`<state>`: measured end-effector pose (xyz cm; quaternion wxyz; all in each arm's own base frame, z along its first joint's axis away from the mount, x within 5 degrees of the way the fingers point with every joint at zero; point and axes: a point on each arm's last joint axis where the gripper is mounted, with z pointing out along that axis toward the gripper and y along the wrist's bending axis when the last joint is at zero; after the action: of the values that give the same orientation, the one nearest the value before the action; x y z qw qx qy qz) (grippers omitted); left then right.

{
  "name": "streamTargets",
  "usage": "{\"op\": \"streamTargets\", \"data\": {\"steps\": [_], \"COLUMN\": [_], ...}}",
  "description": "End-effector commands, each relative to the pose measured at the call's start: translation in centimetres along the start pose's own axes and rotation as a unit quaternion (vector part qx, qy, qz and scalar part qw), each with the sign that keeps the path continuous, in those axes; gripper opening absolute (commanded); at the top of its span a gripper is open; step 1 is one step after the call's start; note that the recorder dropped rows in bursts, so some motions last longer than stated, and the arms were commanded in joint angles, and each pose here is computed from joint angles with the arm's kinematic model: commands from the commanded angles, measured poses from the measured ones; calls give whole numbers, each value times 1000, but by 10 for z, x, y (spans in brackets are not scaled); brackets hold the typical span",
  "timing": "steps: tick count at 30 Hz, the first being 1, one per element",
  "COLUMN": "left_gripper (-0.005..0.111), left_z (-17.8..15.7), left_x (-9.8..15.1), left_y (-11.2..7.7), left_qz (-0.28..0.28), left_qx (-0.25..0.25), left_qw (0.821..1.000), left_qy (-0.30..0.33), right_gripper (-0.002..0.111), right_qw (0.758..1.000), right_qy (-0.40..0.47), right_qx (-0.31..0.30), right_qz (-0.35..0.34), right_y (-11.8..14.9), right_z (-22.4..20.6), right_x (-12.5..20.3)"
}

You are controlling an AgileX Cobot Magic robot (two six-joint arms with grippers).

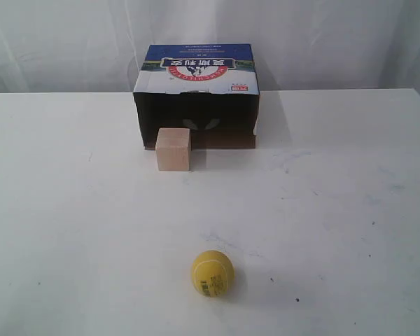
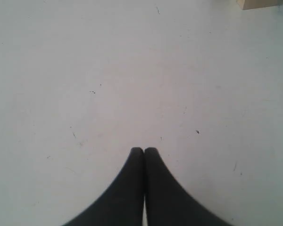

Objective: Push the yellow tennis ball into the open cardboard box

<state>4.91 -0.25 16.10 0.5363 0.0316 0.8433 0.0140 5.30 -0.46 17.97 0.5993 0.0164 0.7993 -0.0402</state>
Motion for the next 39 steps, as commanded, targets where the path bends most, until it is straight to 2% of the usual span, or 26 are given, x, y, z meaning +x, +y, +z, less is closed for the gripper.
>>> {"op": "streamTargets", "data": {"steps": [1,8,10,12,18,20,21,24,27,29,30,32,35,37,39], "left_gripper": [0,0,0,0,0,0,0,0,0,0,0,0,0,0,0], "left_z": [0,0,0,0,0,0,0,0,0,0,0,0,0,0,0], "left_x": [3,3,3,3,3,3,3,3,3,3,3,3,3,3,3], "left_y": [-1,-1,-1,-1,-1,-1,-1,-1,-1,-1,-1,-1,-1,-1,-1], "left_qz": [-8,-8,-8,-8,-8,-8,-8,-8,-8,-8,-8,-8,-8,-8,-8], "left_qx": [3,3,3,3,3,3,3,3,3,3,3,3,3,3,3], "left_qw": [1000,1000,1000,1000,1000,1000,1000,1000,1000,1000,1000,1000,1000,1000,1000], "left_qy": [10,10,10,10,10,10,10,10,10,10,10,10,10,10,10], "right_gripper": [0,0,0,0,0,0,0,0,0,0,0,0,0,0,0], "right_qw": [1000,1000,999,999,986,969,955,891,839,822,821,834,856,856,842], "right_qy": [-10,-10,-10,-24,-167,-246,-292,-422,-511,-529,-525,-496,-477,-478,-490], "right_qx": [1,1,7,8,11,9,-1,-47,-56,-52,-47,-30,3,4,-30], "right_qz": [2,2,-35,-38,-9,17,56,161,175,203,222,241,199,195,221], "right_y": [0,0,-1,-1,-2,-2,-3,-5,-8,-12,-14,-17,-18,-19,-18], "right_z": [0,0,0,-1,-5,-11,-16,-33,-48,-52,-51,-45,-46,-47,-51], "right_x": [-2,-2,-2,-5,-30,-44,-51,-70,-80,-81,-80,-77,-86,-106,-139]}}
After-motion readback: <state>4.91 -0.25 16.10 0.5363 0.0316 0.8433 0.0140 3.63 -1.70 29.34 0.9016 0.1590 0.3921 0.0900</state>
